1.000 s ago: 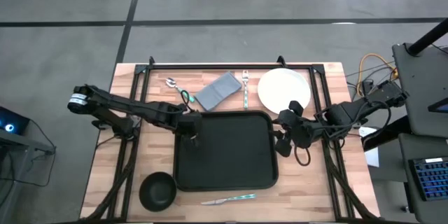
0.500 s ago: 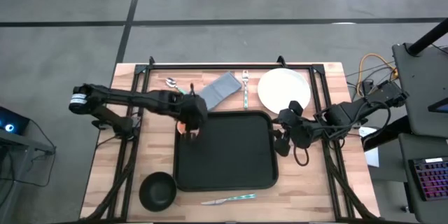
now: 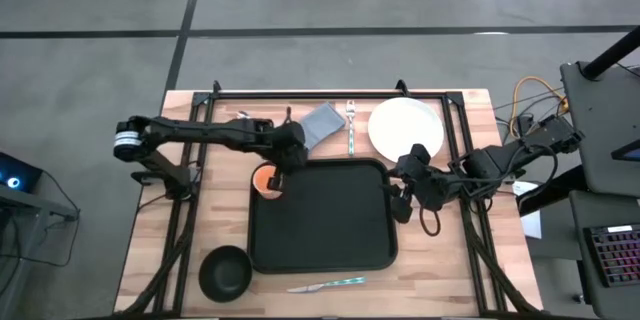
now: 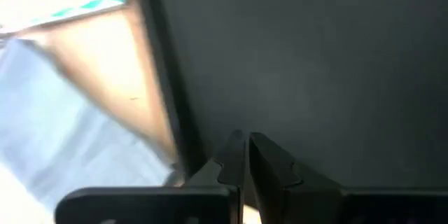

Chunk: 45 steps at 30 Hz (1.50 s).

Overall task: Set up tray
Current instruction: Put the mug on the tray

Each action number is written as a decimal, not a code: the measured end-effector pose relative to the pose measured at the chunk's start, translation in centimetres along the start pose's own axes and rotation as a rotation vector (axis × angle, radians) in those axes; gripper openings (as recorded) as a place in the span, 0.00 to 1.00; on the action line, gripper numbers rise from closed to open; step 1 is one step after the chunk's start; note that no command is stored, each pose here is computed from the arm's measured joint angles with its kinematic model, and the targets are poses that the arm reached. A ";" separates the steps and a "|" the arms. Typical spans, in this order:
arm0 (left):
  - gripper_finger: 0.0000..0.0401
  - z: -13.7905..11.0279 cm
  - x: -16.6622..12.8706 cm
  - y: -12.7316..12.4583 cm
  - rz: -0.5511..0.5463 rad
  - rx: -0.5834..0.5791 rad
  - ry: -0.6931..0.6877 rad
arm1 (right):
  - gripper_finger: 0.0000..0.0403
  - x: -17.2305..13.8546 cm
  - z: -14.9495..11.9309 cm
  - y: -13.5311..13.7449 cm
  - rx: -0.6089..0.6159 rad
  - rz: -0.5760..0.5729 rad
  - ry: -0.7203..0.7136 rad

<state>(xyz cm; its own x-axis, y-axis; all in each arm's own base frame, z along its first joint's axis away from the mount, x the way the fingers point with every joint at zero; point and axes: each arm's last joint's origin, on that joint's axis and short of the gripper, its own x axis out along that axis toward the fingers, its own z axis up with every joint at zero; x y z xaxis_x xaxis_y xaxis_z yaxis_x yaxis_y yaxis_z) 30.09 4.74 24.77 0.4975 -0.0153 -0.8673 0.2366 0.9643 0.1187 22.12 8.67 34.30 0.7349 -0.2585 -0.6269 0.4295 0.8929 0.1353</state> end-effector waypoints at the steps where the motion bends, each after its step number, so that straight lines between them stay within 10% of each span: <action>1: 0.01 0.0 0.4 0.0 -0.016 0.000 0.005 | 0.38 0.0 0.0 0.0 0.000 0.001 -0.001; 20: 0.00 -4.9 3.2 1.2 0.042 -0.154 0.259 | 0.35 -0.3 0.4 0.5 -0.009 0.061 -0.010; 45: 0.00 -6.5 -0.4 0.4 0.083 -0.474 0.384 | 0.32 -0.3 0.3 0.5 -0.088 0.077 0.001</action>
<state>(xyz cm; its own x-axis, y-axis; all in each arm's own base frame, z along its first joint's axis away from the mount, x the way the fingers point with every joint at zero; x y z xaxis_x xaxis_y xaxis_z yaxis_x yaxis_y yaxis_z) 24.55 6.90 22.02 0.1412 0.0760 -0.9871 -0.2302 0.9722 0.0419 22.31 9.09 34.81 0.7637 -0.1876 -0.6177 0.3240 0.9390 0.1154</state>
